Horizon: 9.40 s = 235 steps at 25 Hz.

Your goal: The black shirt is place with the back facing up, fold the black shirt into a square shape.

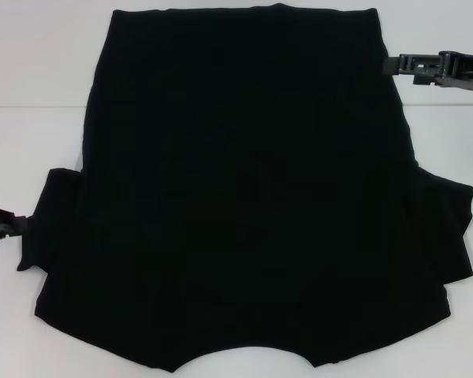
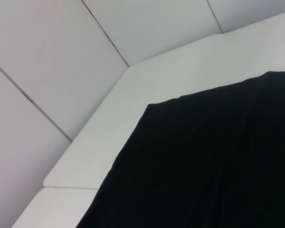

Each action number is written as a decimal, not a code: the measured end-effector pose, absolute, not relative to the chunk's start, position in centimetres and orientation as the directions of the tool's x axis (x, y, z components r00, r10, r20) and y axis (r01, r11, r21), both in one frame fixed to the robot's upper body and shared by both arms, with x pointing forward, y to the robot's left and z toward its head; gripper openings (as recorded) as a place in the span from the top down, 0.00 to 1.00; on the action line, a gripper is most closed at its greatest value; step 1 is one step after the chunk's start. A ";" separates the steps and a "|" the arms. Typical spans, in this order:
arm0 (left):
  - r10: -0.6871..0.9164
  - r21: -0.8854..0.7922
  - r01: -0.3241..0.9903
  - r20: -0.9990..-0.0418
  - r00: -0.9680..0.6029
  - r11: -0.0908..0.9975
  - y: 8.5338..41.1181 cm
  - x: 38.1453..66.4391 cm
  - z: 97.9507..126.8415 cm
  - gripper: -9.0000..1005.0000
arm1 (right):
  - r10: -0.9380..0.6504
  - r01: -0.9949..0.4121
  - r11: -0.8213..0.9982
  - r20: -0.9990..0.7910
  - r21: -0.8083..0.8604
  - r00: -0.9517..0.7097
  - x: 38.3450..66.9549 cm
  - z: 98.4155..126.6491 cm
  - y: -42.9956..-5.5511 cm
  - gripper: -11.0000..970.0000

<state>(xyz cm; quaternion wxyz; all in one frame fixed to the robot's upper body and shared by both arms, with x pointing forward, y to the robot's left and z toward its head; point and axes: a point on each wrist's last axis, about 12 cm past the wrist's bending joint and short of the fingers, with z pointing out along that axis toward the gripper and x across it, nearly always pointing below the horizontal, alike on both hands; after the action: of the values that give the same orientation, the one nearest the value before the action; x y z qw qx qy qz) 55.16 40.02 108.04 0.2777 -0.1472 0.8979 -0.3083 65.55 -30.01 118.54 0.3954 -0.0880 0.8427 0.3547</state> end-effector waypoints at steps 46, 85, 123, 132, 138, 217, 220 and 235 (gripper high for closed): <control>-0.320 -0.600 -0.041 -0.367 -0.874 0.799 37.2 56.0 107.6 0.51 | 0.153 -0.417 0.732 -0.726 0.539 -0.670 65.2 118.5 -30.7 0.03; -0.409 -0.556 -0.120 -0.431 -0.805 0.822 41.0 56.4 109.3 0.99 | 0.151 -0.422 0.725 -0.723 0.544 -0.674 65.1 118.5 -30.7 0.03; -0.296 -0.593 0.019 -0.429 -0.854 0.805 38.0 59.2 112.8 0.99 | 0.164 -0.421 0.714 -0.718 0.560 -0.677 64.9 118.5 -30.9 0.03; -0.174 -0.573 0.124 -0.438 -0.882 0.810 33.9 60.9 113.0 0.97 | 0.165 -0.420 0.714 -0.717 0.561 -0.678 64.9 118.5 -30.9 0.03; -0.076 -0.543 0.187 -0.425 -0.902 0.818 31.5 61.0 112.4 0.97 | 0.168 -0.418 0.713 -0.716 0.563 -0.678 64.9 118.5 -31.0 0.03; 0.095 -0.504 0.658 -0.750 -0.655 0.560 30.8 57.0 112.7 0.51 | 0.050 -0.092 0.862 -0.264 0.499 -0.963 58.2 112.2 -36.1 0.48; 0.093 -0.504 0.656 -0.750 -0.655 0.562 30.8 57.0 112.6 0.51 | 0.060 -0.082 0.862 -0.261 0.500 -0.963 58.2 111.7 -36.1 0.49; 0.087 -0.510 0.652 -0.747 -0.659 0.560 30.6 56.9 112.4 0.51 | 0.076 -0.077 0.864 -0.282 0.497 -0.957 58.9 110.3 -34.4 0.52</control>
<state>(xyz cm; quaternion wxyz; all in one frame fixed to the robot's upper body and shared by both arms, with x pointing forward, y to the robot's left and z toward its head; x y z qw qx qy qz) 56.88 30.63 112.40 0.3450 0.2272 0.8131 -0.4101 58.91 -34.38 110.33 0.1475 -0.0002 0.9541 0.2606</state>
